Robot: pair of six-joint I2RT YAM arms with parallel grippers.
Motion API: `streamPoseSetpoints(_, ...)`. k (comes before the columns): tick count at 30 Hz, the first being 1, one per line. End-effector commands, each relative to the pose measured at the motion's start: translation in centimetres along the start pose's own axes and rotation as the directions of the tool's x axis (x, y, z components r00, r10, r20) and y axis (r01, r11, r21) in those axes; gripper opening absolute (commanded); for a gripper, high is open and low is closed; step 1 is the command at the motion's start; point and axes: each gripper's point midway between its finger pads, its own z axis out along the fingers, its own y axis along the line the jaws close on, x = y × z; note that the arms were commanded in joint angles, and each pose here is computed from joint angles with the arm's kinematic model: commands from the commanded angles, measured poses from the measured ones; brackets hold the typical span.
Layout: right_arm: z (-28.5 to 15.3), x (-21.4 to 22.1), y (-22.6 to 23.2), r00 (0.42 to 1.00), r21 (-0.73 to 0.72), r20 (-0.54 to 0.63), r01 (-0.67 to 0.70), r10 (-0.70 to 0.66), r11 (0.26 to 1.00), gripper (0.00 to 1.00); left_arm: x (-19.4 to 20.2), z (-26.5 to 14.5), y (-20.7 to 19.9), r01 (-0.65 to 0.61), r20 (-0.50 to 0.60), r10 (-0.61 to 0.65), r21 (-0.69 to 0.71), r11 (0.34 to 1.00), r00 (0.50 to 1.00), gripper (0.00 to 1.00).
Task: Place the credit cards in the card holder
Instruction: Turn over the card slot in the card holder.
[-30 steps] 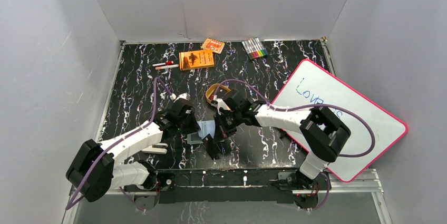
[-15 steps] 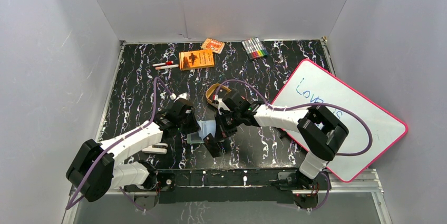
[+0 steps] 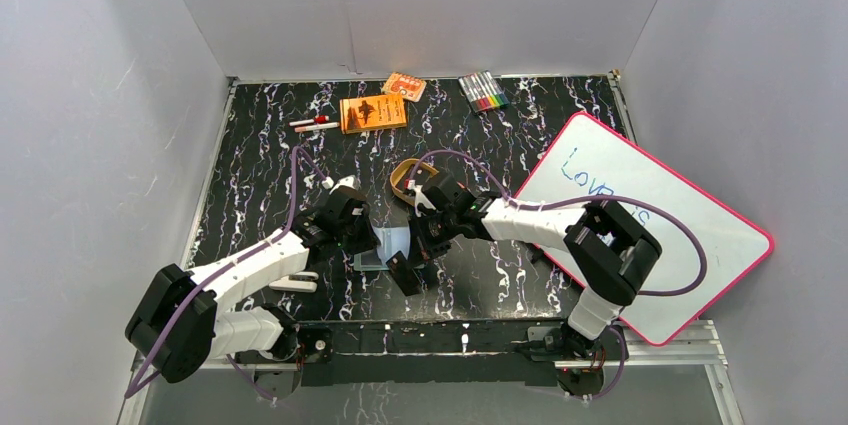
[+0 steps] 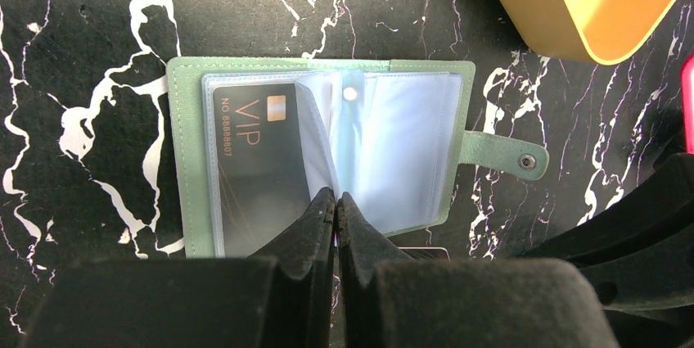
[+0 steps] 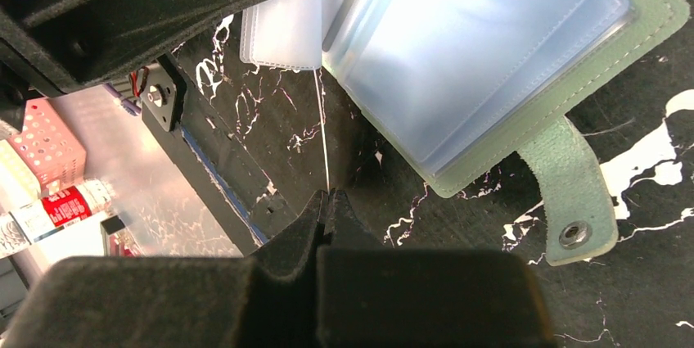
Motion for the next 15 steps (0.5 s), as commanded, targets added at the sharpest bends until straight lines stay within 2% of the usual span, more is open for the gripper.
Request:
streamPoseSetpoints(1, -1.7, -3.3, 2.9, 0.990, -0.059, 0.125, 0.071, -0.063, 0.996, 0.00, -0.4, -0.4, -0.6, -0.011, 0.006, 0.011, 0.015, 1.000, 1.000, 0.01)
streamPoseSetpoints(7, -2.8, -3.2, 4.1, 0.985, -0.086, 0.136, 0.115, -0.103, 0.990, 0.00, -0.4, -0.3, -0.5, -0.012, 0.006, 0.011, 0.011, 1.000, 1.000, 0.01)
streamPoseSetpoints(15, -2.6, -2.7, 3.5, 0.988, -0.069, 0.118, 0.110, -0.101, 0.992, 0.00, -0.5, -0.3, -0.8, -0.010, 0.008, 0.010, 0.018, 1.000, 1.000, 0.01)
